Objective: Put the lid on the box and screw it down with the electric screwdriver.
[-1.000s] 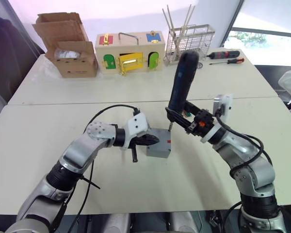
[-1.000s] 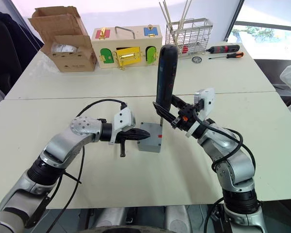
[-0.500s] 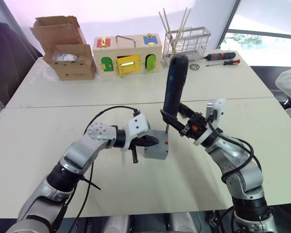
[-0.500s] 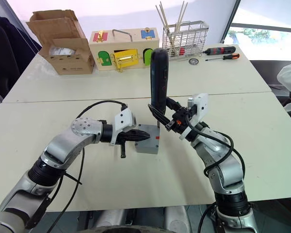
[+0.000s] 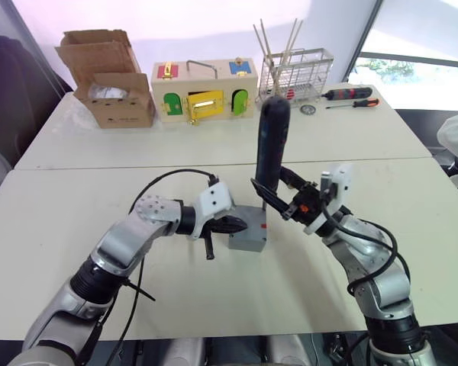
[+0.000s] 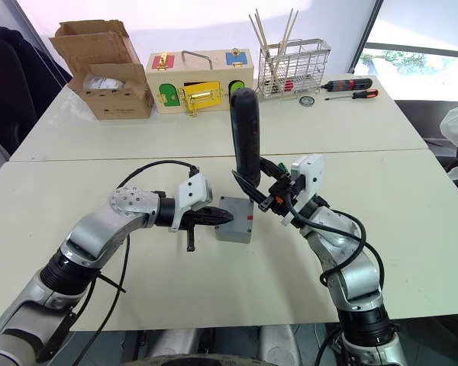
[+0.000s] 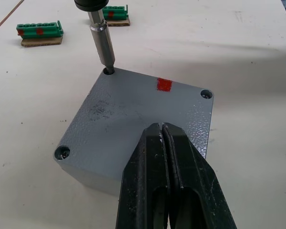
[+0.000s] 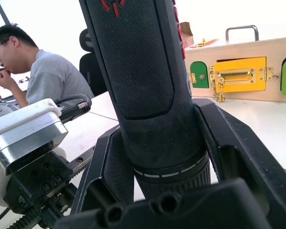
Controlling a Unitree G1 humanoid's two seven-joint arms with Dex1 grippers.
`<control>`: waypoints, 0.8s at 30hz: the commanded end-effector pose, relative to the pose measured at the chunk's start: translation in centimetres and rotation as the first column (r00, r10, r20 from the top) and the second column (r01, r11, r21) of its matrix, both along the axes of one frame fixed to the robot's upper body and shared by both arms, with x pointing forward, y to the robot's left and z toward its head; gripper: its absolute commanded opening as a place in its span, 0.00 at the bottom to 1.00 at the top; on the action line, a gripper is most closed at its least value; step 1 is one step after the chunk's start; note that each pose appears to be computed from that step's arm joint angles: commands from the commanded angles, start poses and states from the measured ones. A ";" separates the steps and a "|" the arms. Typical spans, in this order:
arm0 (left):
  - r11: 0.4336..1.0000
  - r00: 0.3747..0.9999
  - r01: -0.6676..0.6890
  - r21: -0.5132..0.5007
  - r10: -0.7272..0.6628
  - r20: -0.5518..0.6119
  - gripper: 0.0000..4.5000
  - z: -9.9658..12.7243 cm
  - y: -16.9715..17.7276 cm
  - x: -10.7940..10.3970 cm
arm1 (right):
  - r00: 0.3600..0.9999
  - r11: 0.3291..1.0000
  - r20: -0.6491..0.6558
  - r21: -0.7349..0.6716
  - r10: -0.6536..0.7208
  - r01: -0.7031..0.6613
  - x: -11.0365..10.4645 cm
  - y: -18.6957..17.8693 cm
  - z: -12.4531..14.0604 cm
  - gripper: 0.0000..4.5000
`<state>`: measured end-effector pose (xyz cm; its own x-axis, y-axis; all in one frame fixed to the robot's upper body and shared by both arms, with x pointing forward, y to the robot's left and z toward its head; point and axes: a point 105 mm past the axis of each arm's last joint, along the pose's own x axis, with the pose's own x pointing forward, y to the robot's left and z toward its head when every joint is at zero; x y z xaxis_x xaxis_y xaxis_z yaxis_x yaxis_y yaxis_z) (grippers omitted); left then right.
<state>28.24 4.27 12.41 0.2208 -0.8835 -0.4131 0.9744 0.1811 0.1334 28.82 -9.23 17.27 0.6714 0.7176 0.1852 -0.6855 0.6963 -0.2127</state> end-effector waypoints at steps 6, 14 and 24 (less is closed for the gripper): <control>1.000 1.000 0.006 0.027 -0.006 0.000 0.00 -0.4 0.4 -0.4 | 0.969 0.997 -0.244 -0.075 -0.027 0.009 0.0 -0.8 -6.7 0.39; 0.999 1.000 0.006 0.035 -0.006 -0.004 0.00 -0.6 0.4 -0.5 | 0.967 0.999 -0.251 -0.037 -0.042 0.034 0.2 -1.3 -6.4 0.39; 0.998 1.000 0.004 0.058 -0.003 -0.013 0.00 -1.5 0.6 -0.6 | 0.959 0.997 -0.276 0.024 -0.057 0.067 0.2 -1.4 -6.5 0.39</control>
<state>27.91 4.67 11.95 0.2205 -0.8753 -0.4304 0.9739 0.1730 0.1471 29.06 -10.29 16.45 0.7070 0.6753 0.2101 -0.6646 0.7360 -0.1290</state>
